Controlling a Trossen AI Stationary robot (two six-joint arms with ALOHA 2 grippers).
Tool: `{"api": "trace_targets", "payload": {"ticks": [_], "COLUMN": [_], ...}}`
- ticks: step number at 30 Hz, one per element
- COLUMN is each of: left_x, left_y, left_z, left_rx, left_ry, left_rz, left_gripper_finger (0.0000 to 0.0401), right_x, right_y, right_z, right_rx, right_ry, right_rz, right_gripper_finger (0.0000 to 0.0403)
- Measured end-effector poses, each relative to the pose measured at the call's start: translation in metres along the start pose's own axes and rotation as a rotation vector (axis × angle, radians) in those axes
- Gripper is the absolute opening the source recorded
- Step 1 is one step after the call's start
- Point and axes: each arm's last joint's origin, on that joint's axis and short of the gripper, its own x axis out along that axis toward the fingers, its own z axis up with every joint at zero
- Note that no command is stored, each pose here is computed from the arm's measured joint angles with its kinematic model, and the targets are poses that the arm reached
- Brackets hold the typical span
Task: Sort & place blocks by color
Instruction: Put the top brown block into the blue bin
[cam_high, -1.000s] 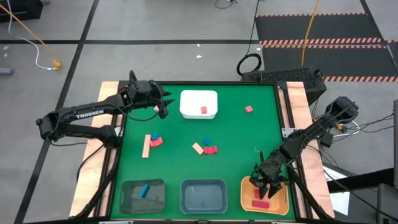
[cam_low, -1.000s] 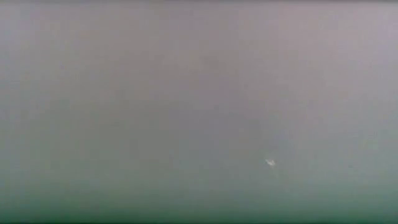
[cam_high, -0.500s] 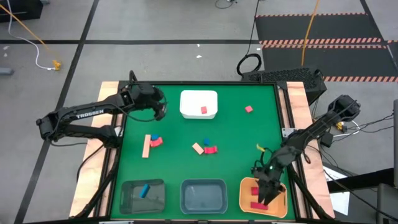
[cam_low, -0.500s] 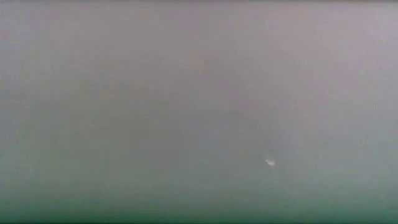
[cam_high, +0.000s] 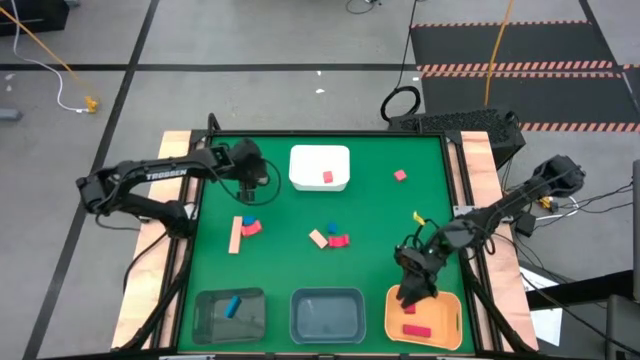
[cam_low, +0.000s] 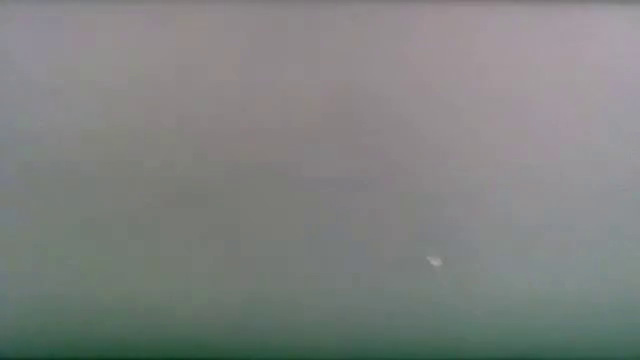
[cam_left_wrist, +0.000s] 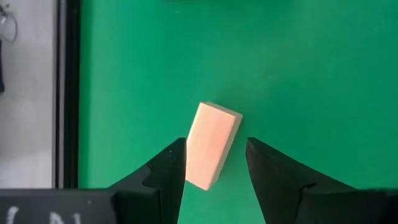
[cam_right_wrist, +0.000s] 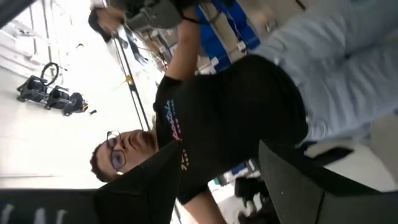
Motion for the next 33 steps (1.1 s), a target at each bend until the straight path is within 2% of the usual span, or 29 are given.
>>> {"api": "trace_targets", "payload": {"ticks": [4, 8, 15, 22, 33], "left_x": [0.010, 0.017, 0.033, 0.045, 0.046], "left_y": [0.000, 0.003, 0.011, 0.016, 0.015], "left_z": [0.000, -0.001, -0.007, -0.013, -0.015], "left_rx": [0.104, 0.142, 0.108, 0.067, -0.023], "left_ry": [0.027, 0.044, 0.083, 0.111, 0.105], "left_rz": [-0.018, -0.025, -0.036, -0.065, -0.097], "left_gripper_finger": [0.0170, 0.0170, 0.0170, 0.0170, 0.0170], "right_x": [-0.003, -0.006, -0.010, -0.014, -0.020], "right_y": [0.003, 0.004, 0.007, 0.011, 0.017], "right_z": [0.007, 0.013, 0.022, 0.028, 0.036], "right_rx": [-0.058, -0.107, -0.184, -0.209, -0.264], "right_ry": [-0.038, -0.076, -0.127, -0.160, -0.205], "right_rz": [0.009, 0.002, -0.009, 0.008, 0.026], "right_gripper_finger": [0.0205, 0.0205, 0.0205, 0.0206, 0.0206]}}
